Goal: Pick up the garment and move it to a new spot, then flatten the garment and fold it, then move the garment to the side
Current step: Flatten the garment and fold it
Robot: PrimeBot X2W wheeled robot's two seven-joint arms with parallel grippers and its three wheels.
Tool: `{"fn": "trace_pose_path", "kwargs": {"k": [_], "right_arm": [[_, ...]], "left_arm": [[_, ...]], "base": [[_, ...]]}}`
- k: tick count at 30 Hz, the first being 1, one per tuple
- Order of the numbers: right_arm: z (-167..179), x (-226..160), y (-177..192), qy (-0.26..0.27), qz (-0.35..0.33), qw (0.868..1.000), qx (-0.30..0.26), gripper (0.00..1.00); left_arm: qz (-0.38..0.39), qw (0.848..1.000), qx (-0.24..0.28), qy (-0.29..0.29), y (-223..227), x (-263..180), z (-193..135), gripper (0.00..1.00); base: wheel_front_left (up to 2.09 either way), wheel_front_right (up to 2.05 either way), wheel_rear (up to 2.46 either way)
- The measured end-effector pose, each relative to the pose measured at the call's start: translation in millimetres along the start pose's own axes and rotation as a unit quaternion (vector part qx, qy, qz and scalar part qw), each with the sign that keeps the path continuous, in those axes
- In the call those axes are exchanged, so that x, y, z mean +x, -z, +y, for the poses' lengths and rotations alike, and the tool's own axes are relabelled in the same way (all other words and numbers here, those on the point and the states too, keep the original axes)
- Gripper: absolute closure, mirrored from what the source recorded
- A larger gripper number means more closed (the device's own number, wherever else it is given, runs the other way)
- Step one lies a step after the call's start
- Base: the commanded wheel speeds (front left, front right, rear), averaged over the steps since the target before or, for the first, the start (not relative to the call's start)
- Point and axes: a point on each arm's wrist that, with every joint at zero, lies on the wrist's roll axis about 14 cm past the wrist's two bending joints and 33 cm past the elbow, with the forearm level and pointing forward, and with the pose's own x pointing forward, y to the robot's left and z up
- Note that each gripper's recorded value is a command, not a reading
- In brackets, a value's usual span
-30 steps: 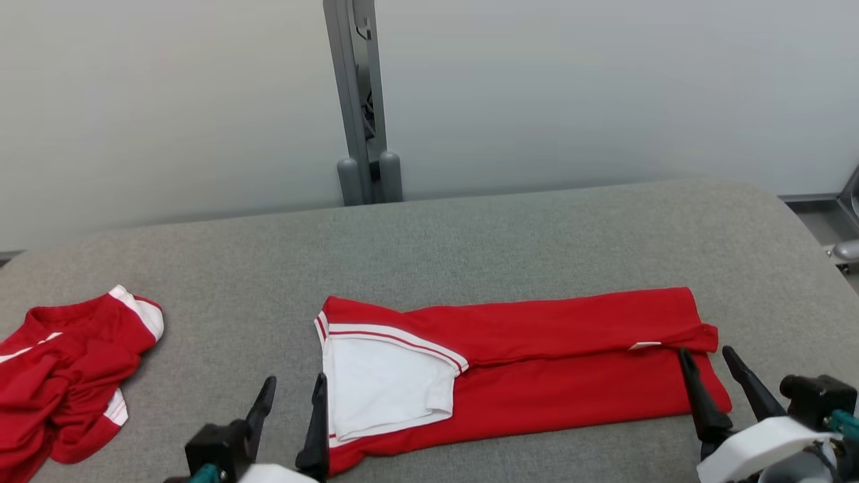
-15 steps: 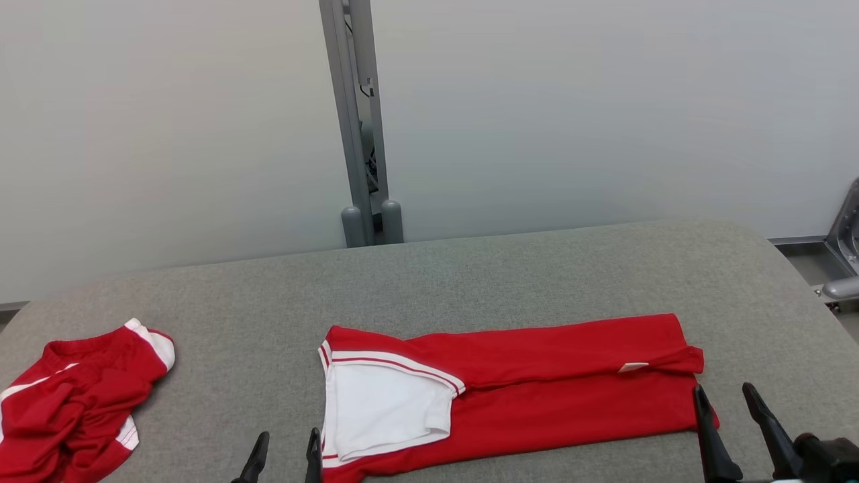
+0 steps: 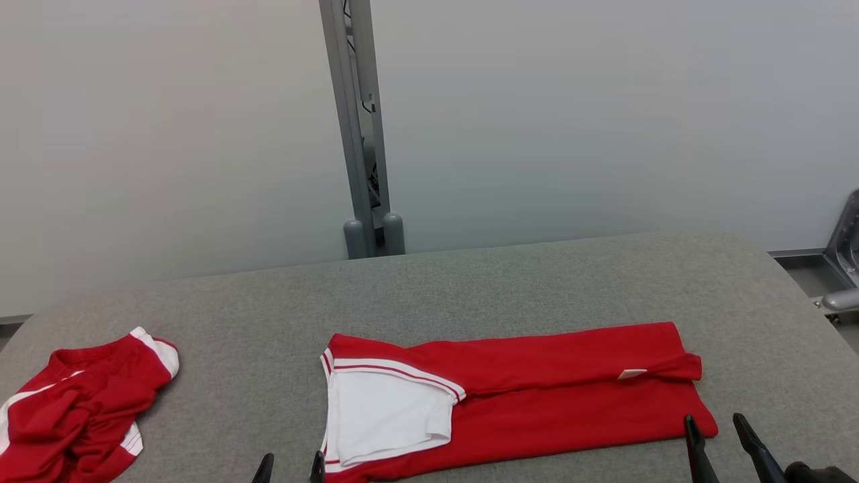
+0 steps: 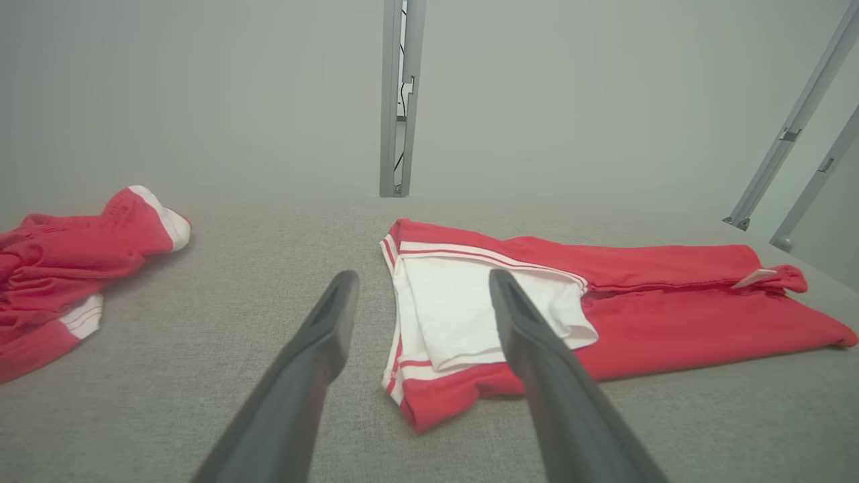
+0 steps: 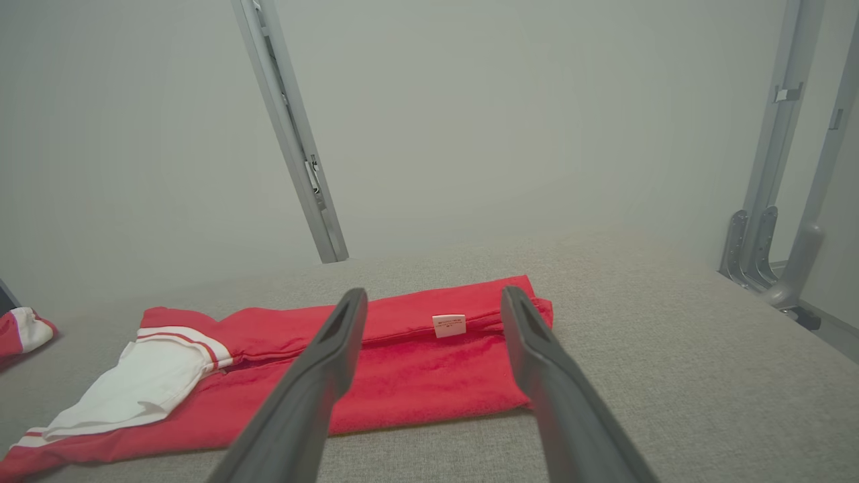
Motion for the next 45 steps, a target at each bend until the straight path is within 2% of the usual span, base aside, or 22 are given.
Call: {"fn": "trace_pose_path", "kwargs": {"k": [13, 18, 25, 29, 40, 45], "right_arm": [[-11.0, 10.4, 12.0, 0.020, 0.021, 0.999, 0.016, 0.00], [-33.7, 37.4, 19.0, 0.060, 0.038, 0.997, 0.036, 0.00], [-63.6, 78.5, 50.2, 0.132, 0.118, 0.979, 0.100, 0.00], [-71.3, 87.9, 69.6, 0.150, 0.166, 0.969, 0.100, 0.00], [-76.8, 120.6, 88.8, 0.163, 0.213, 0.960, 0.085, 0.00], [-74.8, 121.1, 105.9, 0.165, 0.238, 0.954, 0.081, 0.00]], "left_arm": [[-0.001, 1.000, 0.003, 0.007, 0.4, 3.9, -2.3, 0.00], [0.012, 1.000, 0.004, 0.021, 7.9, 7.4, -8.5, 0.00], [0.034, 0.999, 0.005, 0.026, 19.0, 16.0, -6.1, 0.00], [0.042, 0.999, 0.009, 0.024, 23.6, 18.1, -2.2, 0.00], [0.058, 0.998, 0.016, 0.025, 31.0, 31.8, 2.1, 0.00], [0.070, 0.997, 0.018, 0.024, 37.8, 36.3, 4.7, 0.00]], "base": [[0.00, 0.00, 0.00], [0.00, 0.00, 0.00], [0.00, 0.00, 0.00], [0.00, 0.00, 0.00], [0.00, 0.00, 0.00], [0.00, 0.00, 0.00]]}}
